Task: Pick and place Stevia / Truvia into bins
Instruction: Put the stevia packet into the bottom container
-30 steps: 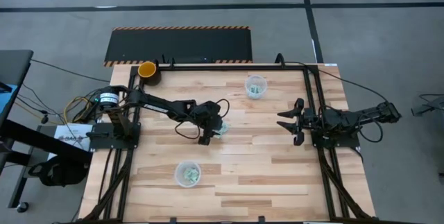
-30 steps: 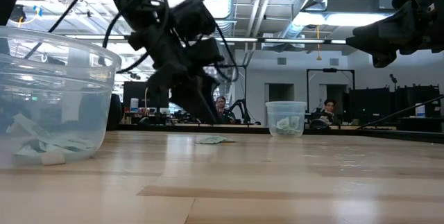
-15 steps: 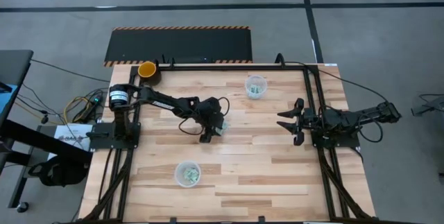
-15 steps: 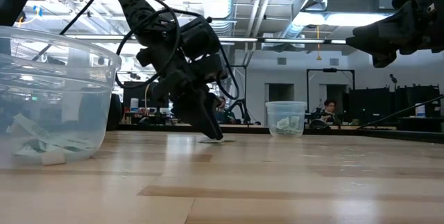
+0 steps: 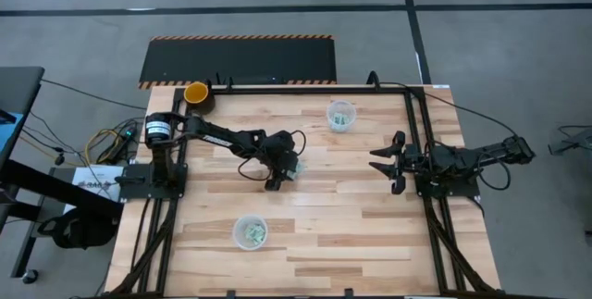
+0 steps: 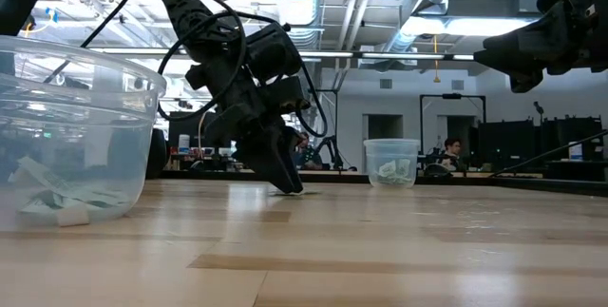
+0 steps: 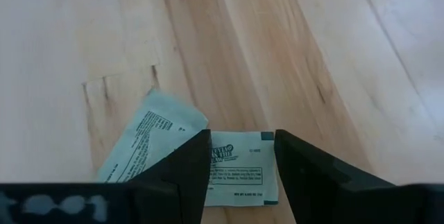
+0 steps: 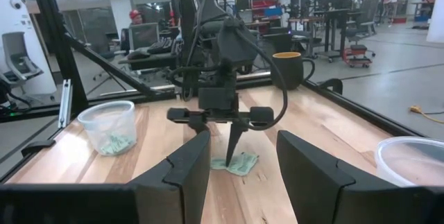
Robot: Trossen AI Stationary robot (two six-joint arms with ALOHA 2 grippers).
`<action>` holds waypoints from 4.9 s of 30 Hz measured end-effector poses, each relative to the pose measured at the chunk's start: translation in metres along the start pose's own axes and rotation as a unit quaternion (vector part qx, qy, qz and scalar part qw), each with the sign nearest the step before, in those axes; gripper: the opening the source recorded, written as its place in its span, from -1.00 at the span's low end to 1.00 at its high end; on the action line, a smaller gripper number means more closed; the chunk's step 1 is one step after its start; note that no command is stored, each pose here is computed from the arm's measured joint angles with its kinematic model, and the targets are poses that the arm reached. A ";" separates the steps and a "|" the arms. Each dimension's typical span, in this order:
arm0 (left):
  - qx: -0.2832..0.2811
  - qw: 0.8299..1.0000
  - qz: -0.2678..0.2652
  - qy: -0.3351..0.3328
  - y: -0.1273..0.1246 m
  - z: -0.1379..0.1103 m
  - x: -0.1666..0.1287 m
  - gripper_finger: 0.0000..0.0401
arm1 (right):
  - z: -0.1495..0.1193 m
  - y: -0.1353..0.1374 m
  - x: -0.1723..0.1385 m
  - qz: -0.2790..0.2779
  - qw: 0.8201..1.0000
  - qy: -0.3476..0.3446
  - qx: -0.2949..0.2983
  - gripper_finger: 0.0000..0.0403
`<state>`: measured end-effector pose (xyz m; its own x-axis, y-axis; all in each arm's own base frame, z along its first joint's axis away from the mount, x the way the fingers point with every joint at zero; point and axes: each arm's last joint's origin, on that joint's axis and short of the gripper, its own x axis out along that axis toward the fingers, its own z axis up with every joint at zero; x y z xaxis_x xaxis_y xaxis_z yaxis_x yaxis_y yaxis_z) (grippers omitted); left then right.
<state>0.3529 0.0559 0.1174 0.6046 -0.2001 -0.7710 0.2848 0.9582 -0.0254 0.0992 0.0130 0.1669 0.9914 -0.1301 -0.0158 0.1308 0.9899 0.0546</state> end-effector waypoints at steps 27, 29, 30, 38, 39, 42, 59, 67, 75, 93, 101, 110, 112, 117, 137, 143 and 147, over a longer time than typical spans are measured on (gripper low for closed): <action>0.012 1.000 0.020 0.010 -0.002 0.001 -0.004 -0.91 | 0.000 0.000 0.000 0.000 1.000 0.000 0.000 -0.21; 0.014 0.999 0.031 0.008 -0.004 0.005 -0.009 -0.91 | 0.000 0.000 0.000 0.000 1.000 0.000 0.000 -0.21; 0.017 0.999 0.038 0.006 -0.006 0.008 -0.011 -0.90 | 0.000 0.000 0.000 0.000 1.000 0.000 0.000 -0.21; 0.052 0.992 0.110 0.011 -0.037 0.031 -0.037 -0.90 | 0.000 0.000 0.000 0.000 1.000 0.000 0.000 -0.21; 0.053 0.991 0.119 0.016 -0.041 0.033 -0.041 -0.90 | 0.000 0.000 0.000 0.000 1.000 0.000 0.000 -0.21; 0.050 0.989 0.138 0.022 -0.057 0.039 -0.057 -0.90 | 0.000 0.000 0.000 0.000 1.000 0.000 0.000 -0.21; 0.054 0.994 -0.044 -0.079 -0.188 0.053 -0.165 -0.90 | 0.000 0.000 0.000 0.000 1.000 0.000 0.000 -0.21; 0.083 0.991 -0.087 -0.054 -0.221 0.048 -0.153 -0.90 | 0.000 0.000 0.000 0.000 1.000 0.000 0.000 -0.21; 0.075 0.988 -0.136 -0.017 -0.224 0.047 -0.124 -0.88 | 0.000 0.000 0.000 0.000 1.000 0.000 0.000 -0.21; 0.079 0.987 -0.141 -0.017 -0.219 0.047 -0.123 -0.37 | 0.000 0.000 0.000 0.000 1.000 0.001 0.000 -0.21; 0.079 0.987 -0.139 -0.016 -0.216 0.047 -0.123 -0.37 | 0.000 0.000 0.000 0.000 1.000 0.000 0.000 -0.21; 0.082 0.986 -0.142 -0.015 -0.208 0.048 -0.122 -0.37 | 0.000 0.000 0.000 0.000 1.000 0.001 0.000 -0.21; 0.086 0.986 -0.144 -0.016 -0.205 0.049 -0.122 -0.37 | 0.000 0.000 0.000 0.000 1.000 0.001 0.000 -0.21; 0.101 0.985 -0.140 -0.033 -0.183 0.052 -0.125 -0.37 | 0.000 0.000 0.000 0.000 1.000 0.001 0.000 -0.21; 0.088 0.993 -0.071 -0.039 -0.126 0.051 -0.128 -0.37 | 0.000 0.000 0.000 0.000 1.000 0.001 0.000 -0.21; 0.117 0.992 -0.034 -0.043 -0.152 0.062 -0.131 -0.37 | 0.000 0.000 0.000 0.000 1.000 0.001 0.000 -0.21; 0.131 0.989 -0.032 -0.057 -0.170 0.074 -0.141 -0.37 | 0.000 0.000 0.000 0.000 1.000 0.001 0.000 -0.21</action>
<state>0.2743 -0.0938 0.2777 0.6543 -0.2954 -0.6962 0.4993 0.8601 0.1043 0.0991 0.0129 0.1668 0.9913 -0.1305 -0.0170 0.1312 0.9899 0.0544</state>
